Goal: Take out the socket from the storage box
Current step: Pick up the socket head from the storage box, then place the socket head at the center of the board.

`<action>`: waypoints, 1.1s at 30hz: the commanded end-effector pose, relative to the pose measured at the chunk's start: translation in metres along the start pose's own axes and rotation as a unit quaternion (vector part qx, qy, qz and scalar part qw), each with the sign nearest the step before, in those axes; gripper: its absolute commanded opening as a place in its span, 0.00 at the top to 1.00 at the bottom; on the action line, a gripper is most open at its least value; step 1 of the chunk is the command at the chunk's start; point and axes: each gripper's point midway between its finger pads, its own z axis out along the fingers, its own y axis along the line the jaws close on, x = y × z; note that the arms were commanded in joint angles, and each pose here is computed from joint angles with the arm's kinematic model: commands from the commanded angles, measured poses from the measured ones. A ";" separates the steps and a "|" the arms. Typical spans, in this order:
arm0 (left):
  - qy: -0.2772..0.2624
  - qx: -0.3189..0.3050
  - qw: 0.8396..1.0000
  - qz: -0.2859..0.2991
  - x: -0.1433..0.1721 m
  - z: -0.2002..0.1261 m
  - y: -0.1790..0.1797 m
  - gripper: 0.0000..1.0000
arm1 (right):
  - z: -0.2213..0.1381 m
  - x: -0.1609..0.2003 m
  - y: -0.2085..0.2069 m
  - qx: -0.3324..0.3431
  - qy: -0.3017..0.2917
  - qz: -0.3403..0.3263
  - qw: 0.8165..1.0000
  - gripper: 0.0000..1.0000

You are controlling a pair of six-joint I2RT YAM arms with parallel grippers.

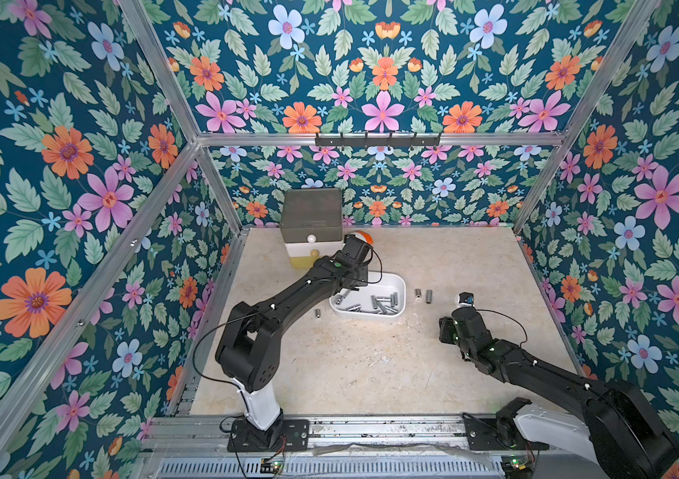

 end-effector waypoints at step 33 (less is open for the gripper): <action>0.051 -0.065 0.992 -0.095 0.150 -0.005 0.109 1.00 | 0.000 -0.004 0.000 0.004 -0.012 -0.003 1.000 0.59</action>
